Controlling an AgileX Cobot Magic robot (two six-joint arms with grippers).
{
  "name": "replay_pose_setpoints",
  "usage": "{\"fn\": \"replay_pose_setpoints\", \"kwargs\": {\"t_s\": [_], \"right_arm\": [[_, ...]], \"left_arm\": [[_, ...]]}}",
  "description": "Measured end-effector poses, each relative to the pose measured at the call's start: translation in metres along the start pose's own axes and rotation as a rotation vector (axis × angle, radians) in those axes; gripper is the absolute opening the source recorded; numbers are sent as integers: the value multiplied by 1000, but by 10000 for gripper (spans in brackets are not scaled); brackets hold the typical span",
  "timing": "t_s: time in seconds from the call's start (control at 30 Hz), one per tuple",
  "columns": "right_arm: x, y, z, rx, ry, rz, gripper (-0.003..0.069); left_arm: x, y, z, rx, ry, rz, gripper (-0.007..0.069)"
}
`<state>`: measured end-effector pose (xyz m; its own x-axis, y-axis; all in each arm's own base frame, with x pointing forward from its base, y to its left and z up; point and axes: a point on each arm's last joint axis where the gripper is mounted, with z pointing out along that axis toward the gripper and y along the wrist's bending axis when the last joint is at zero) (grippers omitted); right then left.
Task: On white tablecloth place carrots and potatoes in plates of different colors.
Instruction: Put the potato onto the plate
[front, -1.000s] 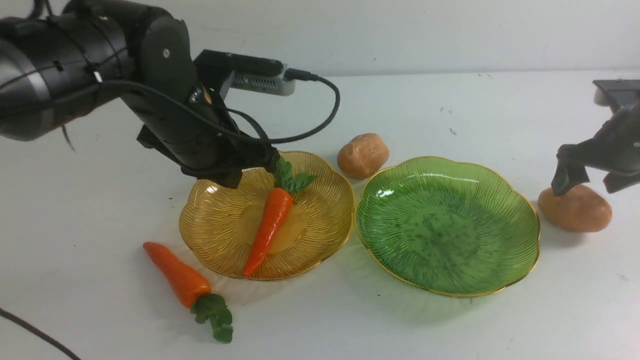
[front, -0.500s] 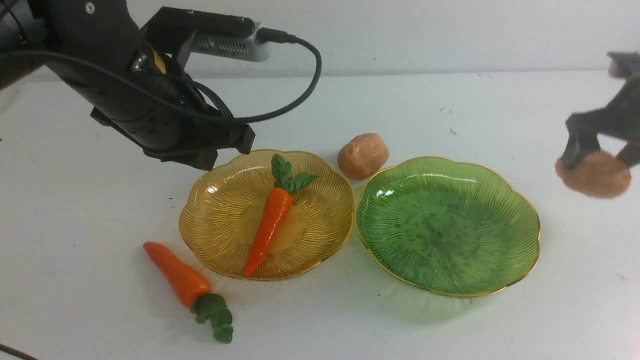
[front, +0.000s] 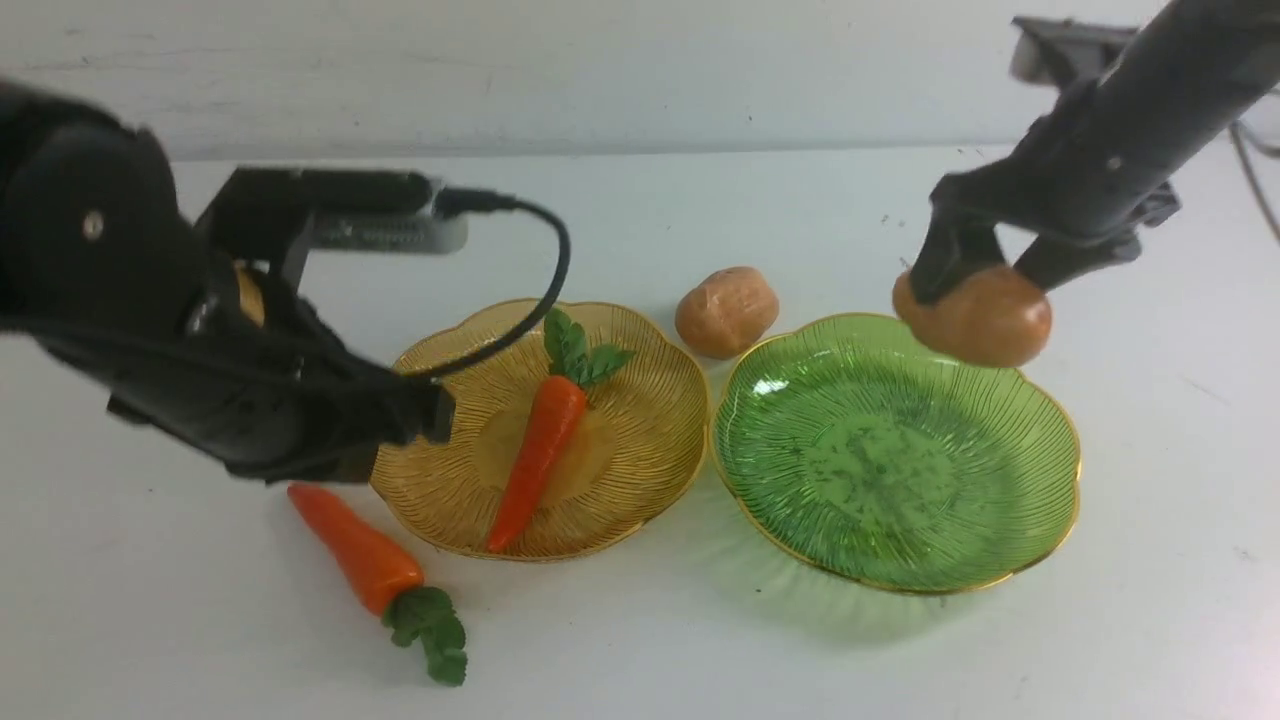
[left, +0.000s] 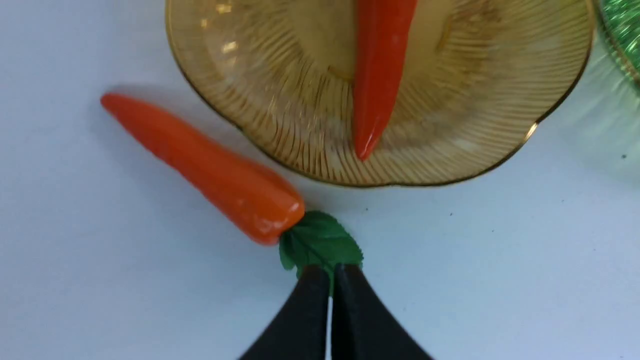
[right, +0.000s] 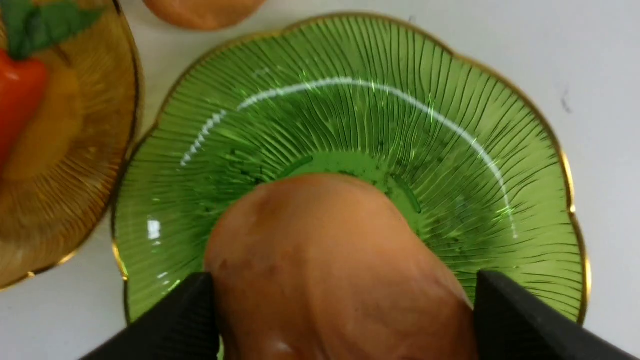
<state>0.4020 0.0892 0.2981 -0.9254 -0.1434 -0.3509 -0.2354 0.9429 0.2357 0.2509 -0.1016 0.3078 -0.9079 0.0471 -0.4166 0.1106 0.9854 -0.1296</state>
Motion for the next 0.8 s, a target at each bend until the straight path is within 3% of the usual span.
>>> {"fn": "replay_pose_setpoints", "kwargs": {"t_s": [0.23,0.33,0.57,0.8], "right_arm": [[5,3,54,74,132,31,599],[5,2,60,88,145,42,648],[5,3,53,97,125,35,689],[4,16,8,58,24,31,683]], "left_arm": [[28,9,22,-38,80,-86,-1],[26,12,26,-66,87,-85,15],[16,39,47,-84,121,-241,41],[6,45,54,-61,50,-266,110]]}}
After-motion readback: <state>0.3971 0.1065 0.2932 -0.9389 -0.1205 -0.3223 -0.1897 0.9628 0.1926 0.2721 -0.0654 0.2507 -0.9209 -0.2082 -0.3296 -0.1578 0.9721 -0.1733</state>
